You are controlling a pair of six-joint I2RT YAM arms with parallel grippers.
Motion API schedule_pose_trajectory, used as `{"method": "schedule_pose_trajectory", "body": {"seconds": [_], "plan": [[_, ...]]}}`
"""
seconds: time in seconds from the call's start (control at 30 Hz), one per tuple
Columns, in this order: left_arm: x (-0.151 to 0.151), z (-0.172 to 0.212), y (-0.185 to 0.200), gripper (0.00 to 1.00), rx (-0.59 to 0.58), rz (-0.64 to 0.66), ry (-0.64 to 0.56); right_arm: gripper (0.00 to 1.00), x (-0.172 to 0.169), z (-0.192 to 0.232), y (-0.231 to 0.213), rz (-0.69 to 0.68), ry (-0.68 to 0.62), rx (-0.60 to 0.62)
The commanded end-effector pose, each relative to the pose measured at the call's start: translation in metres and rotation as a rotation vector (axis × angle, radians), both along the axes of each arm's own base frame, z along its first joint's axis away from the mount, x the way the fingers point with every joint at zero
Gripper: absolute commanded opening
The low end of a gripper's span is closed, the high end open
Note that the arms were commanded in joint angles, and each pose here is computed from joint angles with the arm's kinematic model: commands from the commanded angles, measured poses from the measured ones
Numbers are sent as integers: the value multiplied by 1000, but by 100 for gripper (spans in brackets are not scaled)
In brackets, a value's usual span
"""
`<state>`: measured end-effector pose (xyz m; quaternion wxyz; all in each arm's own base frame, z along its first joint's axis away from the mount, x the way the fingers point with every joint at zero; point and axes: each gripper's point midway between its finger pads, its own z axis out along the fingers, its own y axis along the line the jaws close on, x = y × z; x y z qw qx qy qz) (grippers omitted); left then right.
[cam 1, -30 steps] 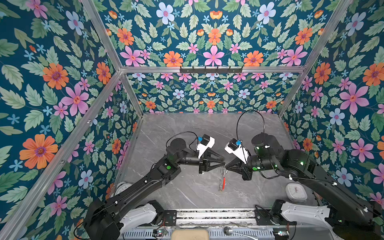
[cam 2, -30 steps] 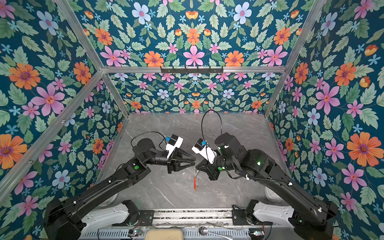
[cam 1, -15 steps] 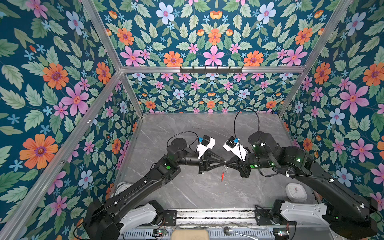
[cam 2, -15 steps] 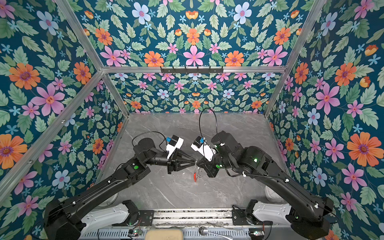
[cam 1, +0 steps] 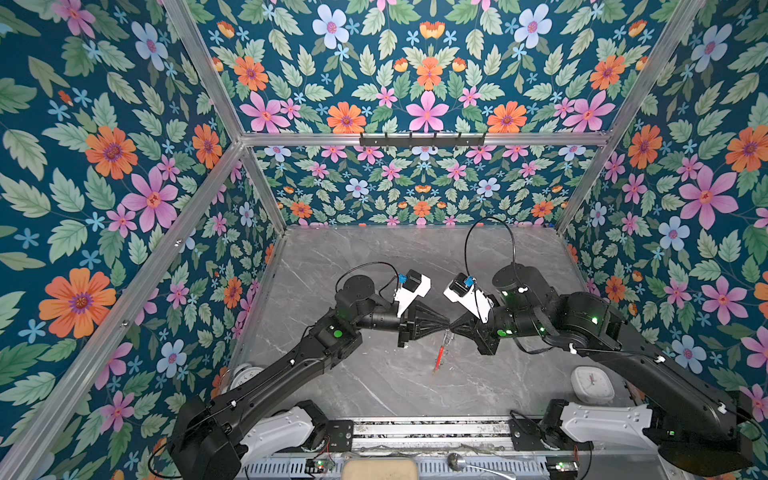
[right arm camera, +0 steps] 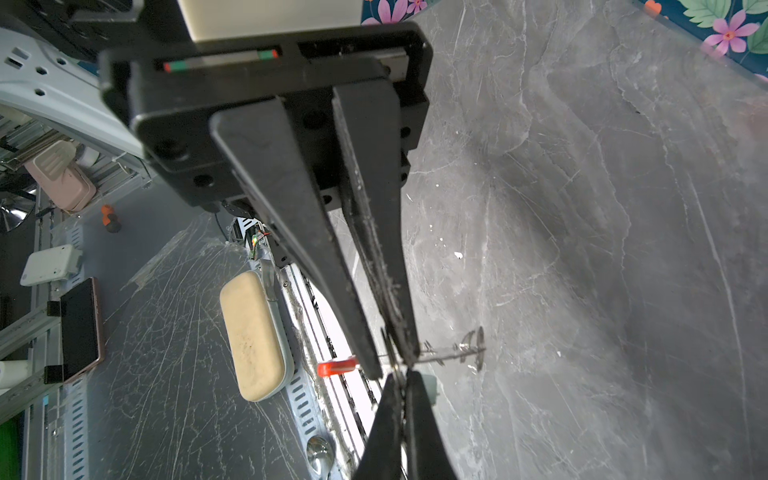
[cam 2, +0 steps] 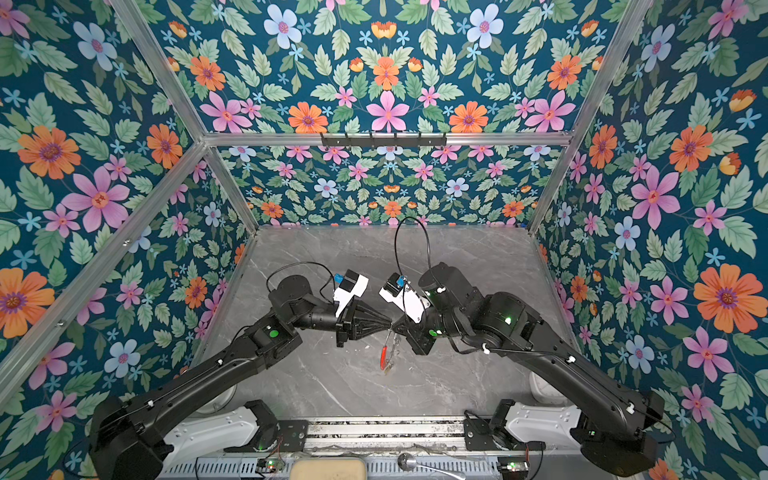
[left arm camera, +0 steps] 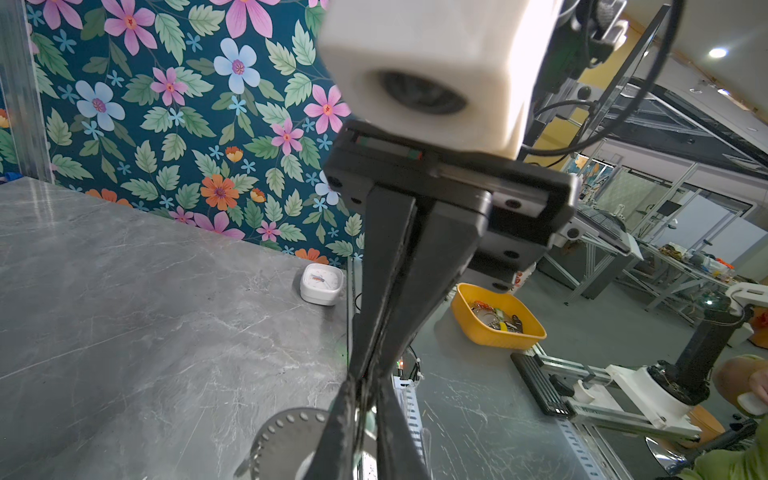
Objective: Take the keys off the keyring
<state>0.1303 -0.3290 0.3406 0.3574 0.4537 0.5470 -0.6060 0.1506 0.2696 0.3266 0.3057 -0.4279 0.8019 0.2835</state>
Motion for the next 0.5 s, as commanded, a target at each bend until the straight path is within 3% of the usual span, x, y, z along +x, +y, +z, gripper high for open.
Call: {"method": "schedule_pose_trajectory", "body": {"seconds": [0.0, 0.13, 0.33, 0.47], "plan": [[-7, 1, 1, 13, -12, -44, -21, 0, 10, 12, 6, -33, -45, 52], [-9, 3, 2, 0, -22, -47, -31, 0, 11, 13, 10, -26, -47, 67], [-11, 9, 6, 0, -54, -34, -60, 2, 9, 16, 9, -20, -71, 96], [-11, 14, 9, 0, -70, -12, -82, 29, 0, 26, 8, 24, -117, 180]]}}
